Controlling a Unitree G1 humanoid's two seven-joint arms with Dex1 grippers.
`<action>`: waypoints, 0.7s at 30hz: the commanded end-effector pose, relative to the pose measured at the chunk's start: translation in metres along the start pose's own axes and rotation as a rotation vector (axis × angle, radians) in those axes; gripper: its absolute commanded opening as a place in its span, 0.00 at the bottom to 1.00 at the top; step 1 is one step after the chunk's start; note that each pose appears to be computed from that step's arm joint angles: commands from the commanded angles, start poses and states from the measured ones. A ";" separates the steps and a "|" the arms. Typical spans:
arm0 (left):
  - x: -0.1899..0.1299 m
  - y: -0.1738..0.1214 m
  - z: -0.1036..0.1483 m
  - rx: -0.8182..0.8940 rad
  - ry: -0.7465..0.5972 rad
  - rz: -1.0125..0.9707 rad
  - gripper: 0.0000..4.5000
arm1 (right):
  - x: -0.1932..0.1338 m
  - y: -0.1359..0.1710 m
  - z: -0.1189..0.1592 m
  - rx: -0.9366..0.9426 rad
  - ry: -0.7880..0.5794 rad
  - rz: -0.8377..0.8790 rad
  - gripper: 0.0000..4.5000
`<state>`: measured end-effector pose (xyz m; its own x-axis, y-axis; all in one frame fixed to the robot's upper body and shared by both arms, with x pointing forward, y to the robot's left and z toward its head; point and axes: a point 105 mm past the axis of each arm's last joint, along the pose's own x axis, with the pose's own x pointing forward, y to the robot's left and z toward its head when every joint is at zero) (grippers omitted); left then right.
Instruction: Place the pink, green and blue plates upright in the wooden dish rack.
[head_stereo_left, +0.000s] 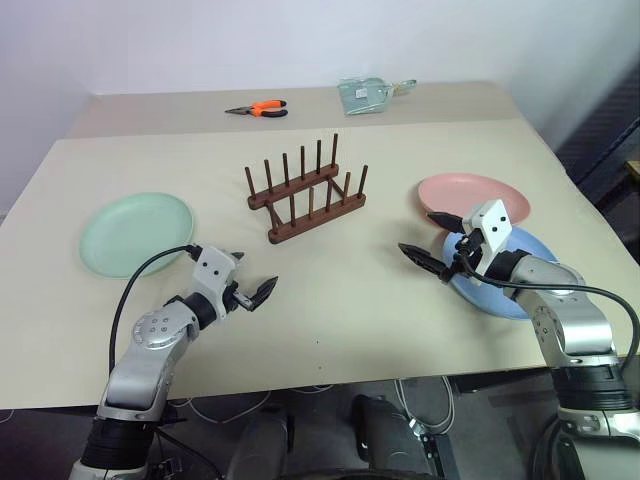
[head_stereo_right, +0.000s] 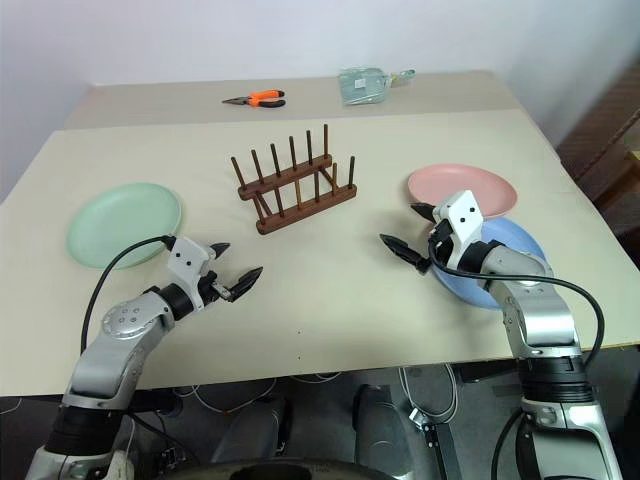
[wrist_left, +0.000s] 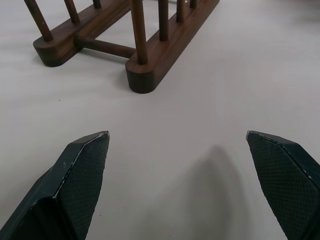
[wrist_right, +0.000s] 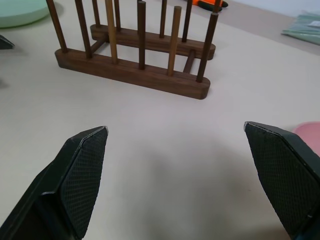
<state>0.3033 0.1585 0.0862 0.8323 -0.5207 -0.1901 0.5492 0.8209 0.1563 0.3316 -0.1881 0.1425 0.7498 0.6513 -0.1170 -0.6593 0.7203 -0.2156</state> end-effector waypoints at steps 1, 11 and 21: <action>0.001 0.000 0.009 0.038 -0.029 -0.007 1.00 | 0.001 0.004 0.010 -0.034 -0.043 0.006 0.99; 0.024 0.015 0.016 0.070 -0.004 0.012 1.00 | 0.007 0.036 0.017 0.038 -0.057 0.149 0.99; 0.084 0.020 0.019 0.115 0.066 -0.283 1.00 | 0.019 0.090 0.025 0.034 -0.085 0.214 0.99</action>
<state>0.3844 0.1322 0.0939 0.6789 -0.6756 -0.2876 0.7310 0.6588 0.1780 0.2871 -0.1098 0.1352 0.5820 0.8055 -0.1111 -0.8122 0.5691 -0.1282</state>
